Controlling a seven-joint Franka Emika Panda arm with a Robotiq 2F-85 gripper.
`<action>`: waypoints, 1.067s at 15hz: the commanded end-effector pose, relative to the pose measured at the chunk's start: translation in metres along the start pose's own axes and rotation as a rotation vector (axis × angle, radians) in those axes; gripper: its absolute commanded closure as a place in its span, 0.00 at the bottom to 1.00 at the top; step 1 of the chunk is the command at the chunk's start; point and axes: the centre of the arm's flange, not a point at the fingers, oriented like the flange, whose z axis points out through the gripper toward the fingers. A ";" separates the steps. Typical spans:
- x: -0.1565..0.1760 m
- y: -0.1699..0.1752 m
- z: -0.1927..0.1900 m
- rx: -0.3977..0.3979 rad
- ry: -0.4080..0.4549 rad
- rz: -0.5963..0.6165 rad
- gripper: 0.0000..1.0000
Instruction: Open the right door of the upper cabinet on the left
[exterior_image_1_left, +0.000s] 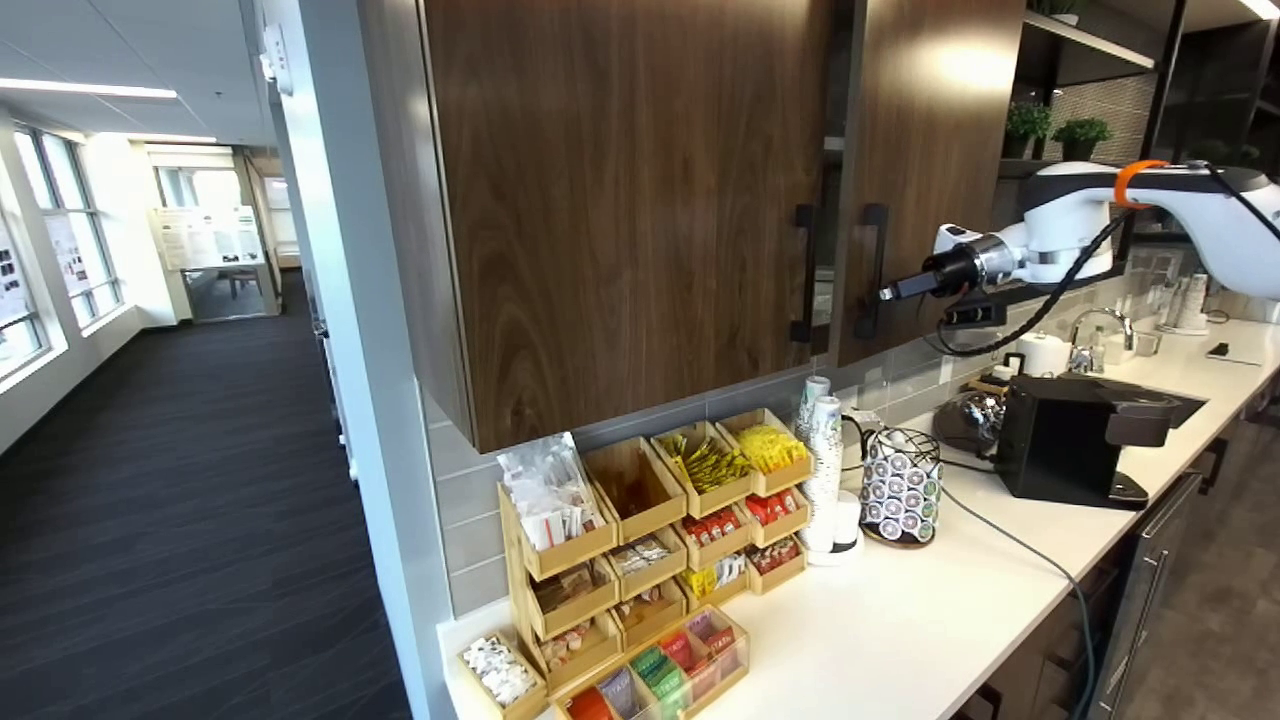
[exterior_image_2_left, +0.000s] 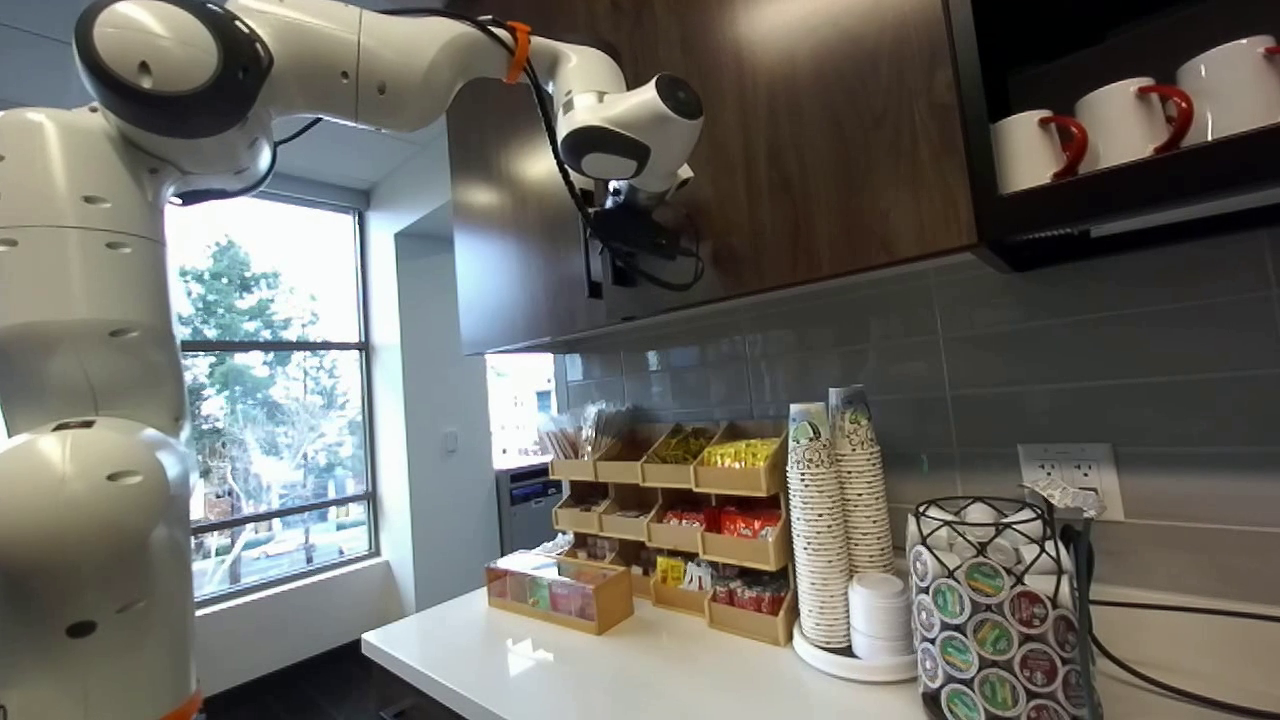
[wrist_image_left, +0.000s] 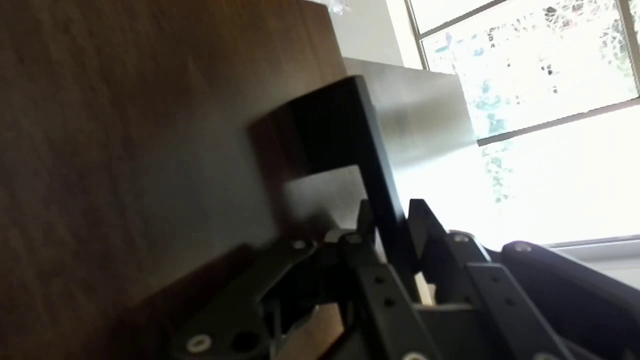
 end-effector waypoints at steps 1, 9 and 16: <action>-0.012 -0.053 -0.038 0.071 -0.008 -0.028 0.95; -0.051 -0.117 -0.108 0.048 -0.035 -0.079 0.95; -0.068 -0.155 -0.166 -0.088 -0.020 -0.109 0.95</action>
